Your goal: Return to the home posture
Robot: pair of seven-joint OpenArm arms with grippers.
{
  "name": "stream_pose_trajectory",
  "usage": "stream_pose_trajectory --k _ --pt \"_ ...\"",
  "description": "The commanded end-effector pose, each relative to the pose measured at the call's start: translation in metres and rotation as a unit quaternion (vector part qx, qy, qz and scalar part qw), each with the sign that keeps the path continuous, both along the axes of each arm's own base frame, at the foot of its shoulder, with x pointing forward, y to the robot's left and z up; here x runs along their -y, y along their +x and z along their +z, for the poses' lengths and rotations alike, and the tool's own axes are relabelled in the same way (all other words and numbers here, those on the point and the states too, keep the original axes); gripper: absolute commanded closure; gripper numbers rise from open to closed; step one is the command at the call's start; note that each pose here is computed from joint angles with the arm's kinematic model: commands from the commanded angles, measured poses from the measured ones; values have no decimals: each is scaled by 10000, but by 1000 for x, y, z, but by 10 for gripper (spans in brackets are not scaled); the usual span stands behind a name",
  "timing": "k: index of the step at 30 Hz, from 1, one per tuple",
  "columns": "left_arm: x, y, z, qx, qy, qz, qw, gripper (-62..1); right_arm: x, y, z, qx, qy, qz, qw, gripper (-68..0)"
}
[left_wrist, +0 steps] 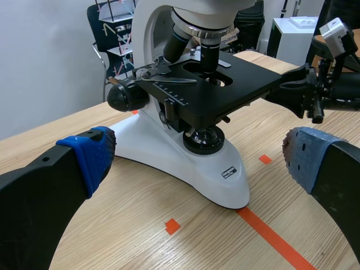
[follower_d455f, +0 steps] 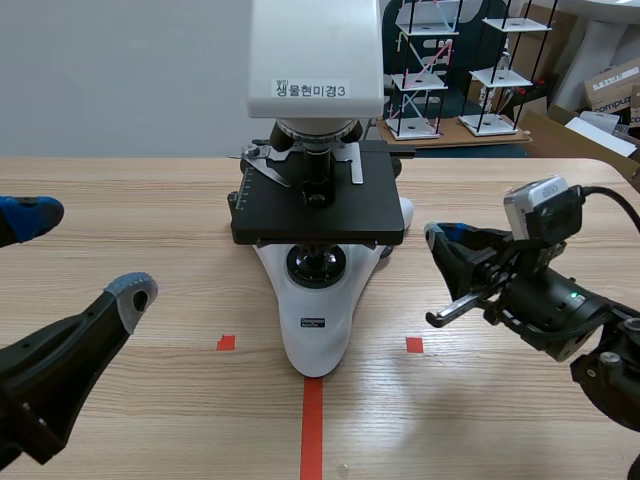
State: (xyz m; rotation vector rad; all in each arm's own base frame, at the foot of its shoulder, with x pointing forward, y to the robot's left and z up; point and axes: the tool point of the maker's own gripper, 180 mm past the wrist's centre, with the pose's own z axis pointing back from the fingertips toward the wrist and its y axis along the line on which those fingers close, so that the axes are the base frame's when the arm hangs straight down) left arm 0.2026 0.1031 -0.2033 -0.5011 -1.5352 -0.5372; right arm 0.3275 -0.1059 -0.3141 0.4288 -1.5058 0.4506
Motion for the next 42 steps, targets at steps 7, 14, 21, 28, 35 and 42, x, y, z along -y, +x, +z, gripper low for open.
stream_pose_trajectory --k 7,14,21,28,35,42 --pt "2 2 11 161 -121 -1 9998 -623 18 -25 12 68 -124 -6 9999 -524" --pt "2 2 11 161 -121 -1 9998 -623 32 -66 34 47 -248 130 9996 -679" --pt "2 2 11 160 -120 -1 9998 -623 43 -98 64 85 -302 56 9995 -679" --pt "2 1 11 160 -118 -1 9998 -623 37 -118 87 38 -405 130 9991 -679" --pt "2 1 11 160 -118 -1 9998 -623 32 -122 93 48 -369 189 9991 -679" --pt "2 1 11 160 -118 -1 9998 -623 33 -122 93 51 -370 187 9991 -679"
